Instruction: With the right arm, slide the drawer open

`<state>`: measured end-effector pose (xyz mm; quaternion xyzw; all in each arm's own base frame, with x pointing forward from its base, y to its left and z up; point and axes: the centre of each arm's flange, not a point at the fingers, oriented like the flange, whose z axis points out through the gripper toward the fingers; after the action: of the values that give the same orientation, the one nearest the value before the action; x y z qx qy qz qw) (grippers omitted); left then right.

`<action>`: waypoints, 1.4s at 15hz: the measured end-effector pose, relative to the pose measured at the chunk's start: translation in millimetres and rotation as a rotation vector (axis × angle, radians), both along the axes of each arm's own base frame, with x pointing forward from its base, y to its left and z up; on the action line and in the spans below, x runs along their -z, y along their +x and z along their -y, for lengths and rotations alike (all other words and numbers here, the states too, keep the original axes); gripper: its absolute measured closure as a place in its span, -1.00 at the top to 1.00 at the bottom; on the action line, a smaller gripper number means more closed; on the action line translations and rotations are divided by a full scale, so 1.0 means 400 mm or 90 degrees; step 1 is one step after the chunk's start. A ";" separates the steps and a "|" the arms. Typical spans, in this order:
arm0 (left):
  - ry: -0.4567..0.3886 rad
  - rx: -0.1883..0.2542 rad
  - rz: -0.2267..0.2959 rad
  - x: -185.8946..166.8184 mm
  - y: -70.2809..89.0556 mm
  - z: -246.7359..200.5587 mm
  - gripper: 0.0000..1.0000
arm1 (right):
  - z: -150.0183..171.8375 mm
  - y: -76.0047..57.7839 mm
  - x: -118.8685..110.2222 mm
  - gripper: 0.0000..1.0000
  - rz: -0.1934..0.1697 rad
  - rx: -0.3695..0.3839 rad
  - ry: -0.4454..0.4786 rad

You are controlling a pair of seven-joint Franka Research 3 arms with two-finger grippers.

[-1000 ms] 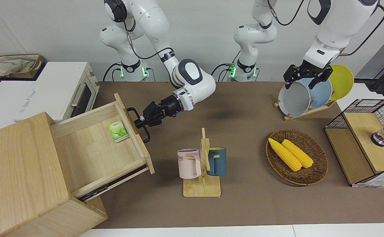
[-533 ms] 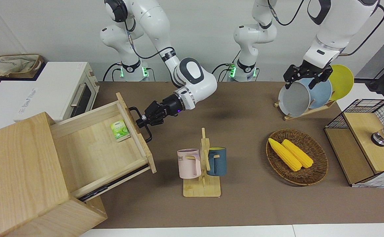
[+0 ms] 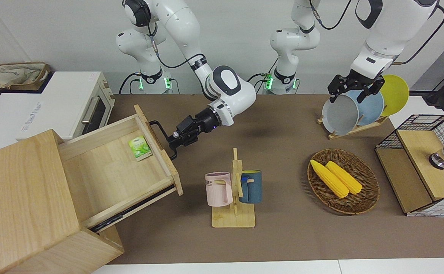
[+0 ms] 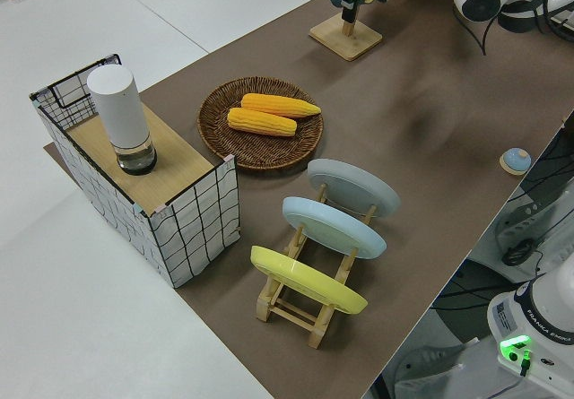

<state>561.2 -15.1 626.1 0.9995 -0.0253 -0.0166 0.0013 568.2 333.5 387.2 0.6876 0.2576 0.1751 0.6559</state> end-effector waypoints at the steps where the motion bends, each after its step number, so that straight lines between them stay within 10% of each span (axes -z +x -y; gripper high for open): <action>1: 0.000 0.000 0.000 0.000 0.000 0.000 0.99 | -0.005 -0.001 0.003 0.23 -0.002 -0.002 0.000; 5: 0.000 0.000 0.000 0.000 0.000 0.000 0.99 | -0.009 0.001 0.006 0.97 -0.004 -0.003 -0.001; 12: 0.000 0.000 0.000 0.000 0.000 0.000 0.99 | -0.027 -0.006 -0.008 0.97 -0.012 0.005 0.023; 21: 0.000 0.000 0.000 0.000 0.000 0.000 0.99 | -0.045 -0.033 -0.295 0.97 -0.090 0.149 0.378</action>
<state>561.2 -15.1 626.1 0.9995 -0.0253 -0.0166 0.0013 554.9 351.5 505.3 0.8842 0.1594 0.1181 0.4229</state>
